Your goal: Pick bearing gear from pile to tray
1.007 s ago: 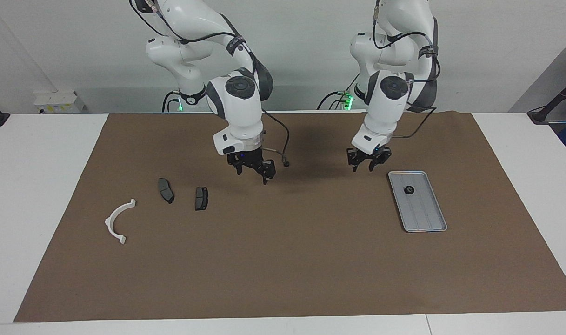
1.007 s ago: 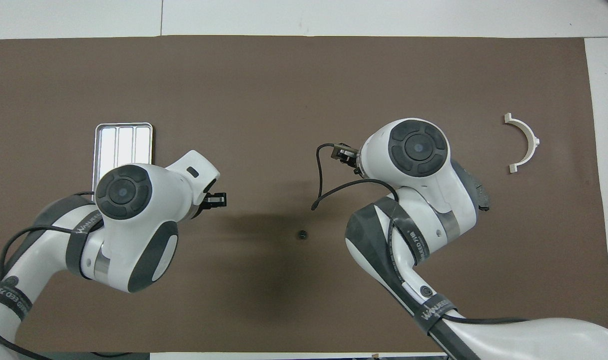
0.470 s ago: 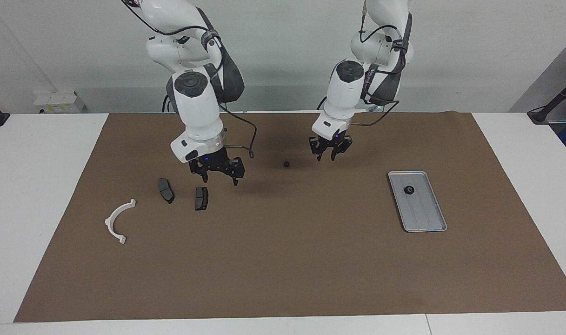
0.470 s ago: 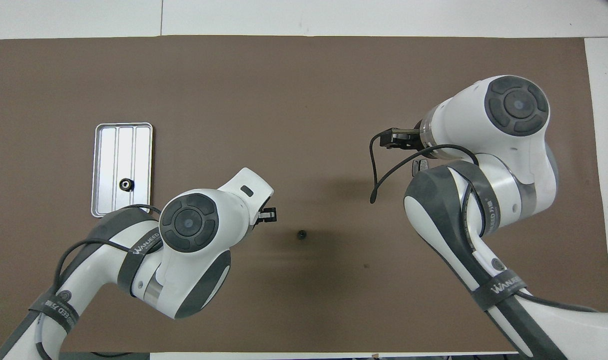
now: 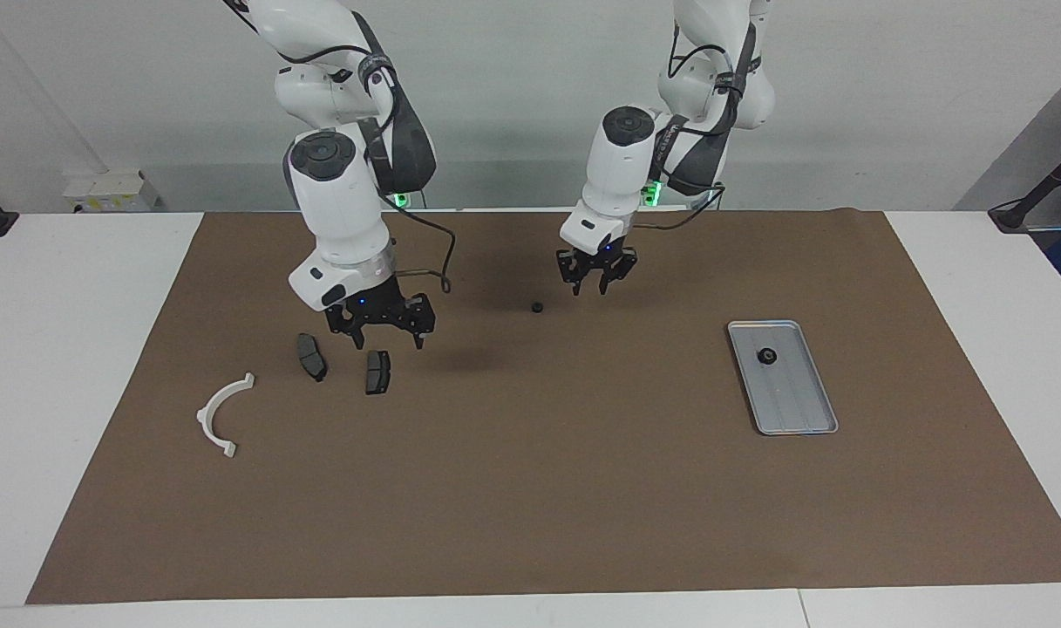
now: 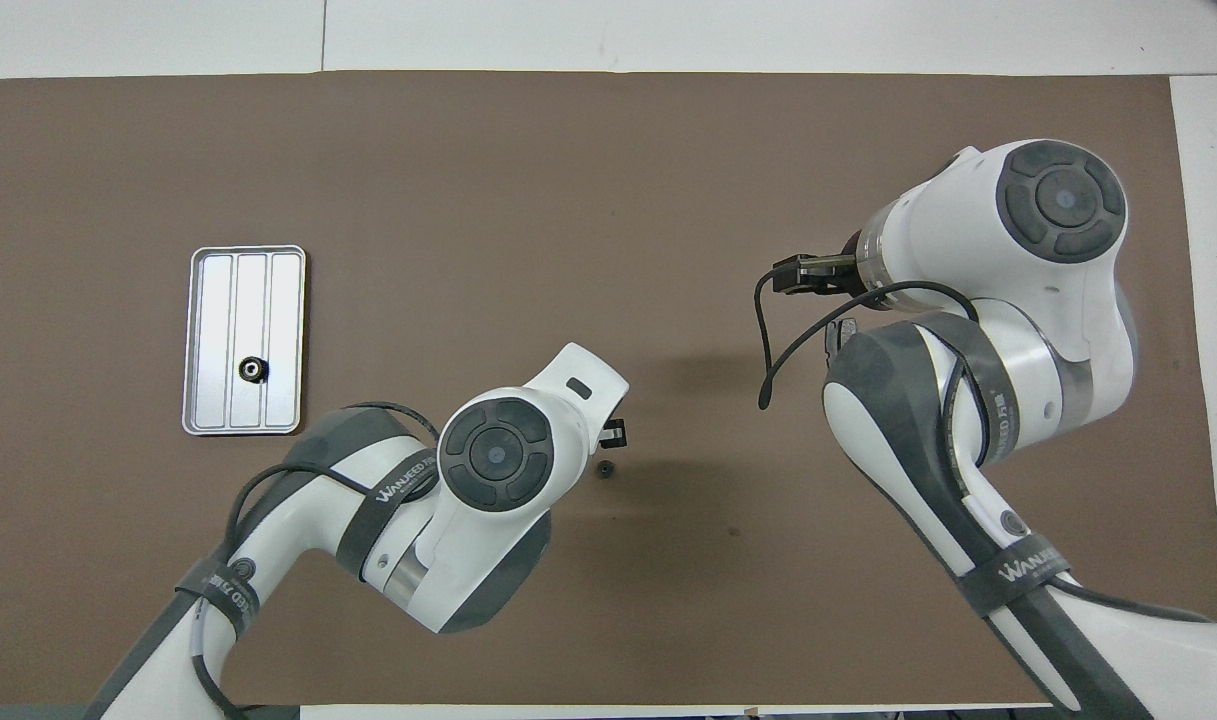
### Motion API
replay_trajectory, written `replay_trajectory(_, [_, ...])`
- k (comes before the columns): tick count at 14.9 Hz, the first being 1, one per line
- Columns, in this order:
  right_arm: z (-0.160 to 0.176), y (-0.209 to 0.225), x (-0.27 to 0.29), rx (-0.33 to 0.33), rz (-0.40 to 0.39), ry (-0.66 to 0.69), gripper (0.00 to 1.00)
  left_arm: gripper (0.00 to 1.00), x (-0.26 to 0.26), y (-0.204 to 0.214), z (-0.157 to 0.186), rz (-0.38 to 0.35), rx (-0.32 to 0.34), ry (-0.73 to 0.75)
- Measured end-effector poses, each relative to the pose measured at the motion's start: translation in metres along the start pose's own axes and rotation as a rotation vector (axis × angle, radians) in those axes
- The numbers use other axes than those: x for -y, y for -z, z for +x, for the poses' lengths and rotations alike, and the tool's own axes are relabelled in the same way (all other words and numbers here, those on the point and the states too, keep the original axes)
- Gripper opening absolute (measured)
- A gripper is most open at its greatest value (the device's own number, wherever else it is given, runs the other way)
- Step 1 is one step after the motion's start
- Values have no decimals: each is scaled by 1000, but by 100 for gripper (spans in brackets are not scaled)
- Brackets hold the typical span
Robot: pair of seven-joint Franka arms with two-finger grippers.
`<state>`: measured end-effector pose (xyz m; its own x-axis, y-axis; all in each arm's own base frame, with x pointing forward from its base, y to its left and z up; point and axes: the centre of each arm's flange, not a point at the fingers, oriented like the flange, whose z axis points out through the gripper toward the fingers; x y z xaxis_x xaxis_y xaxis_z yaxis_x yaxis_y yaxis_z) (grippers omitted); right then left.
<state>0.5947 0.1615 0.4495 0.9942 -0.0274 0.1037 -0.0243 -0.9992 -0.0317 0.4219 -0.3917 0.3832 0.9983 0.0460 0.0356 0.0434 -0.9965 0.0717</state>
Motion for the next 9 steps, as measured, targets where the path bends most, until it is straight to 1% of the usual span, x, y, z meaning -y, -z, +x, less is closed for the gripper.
replay_trajectory(4, [0,0,0,0,0,1,100,50,-18,-22,-2,5,7,-8])
replay_trajectory(6, [0,0,-1,0,0,-1,100,52,-22,-32,-8,15,18,-16])
replay_trajectory(9, [1,1,-3,-2,-1,-1,100,50,-24,-42,-16,23,26,-20])
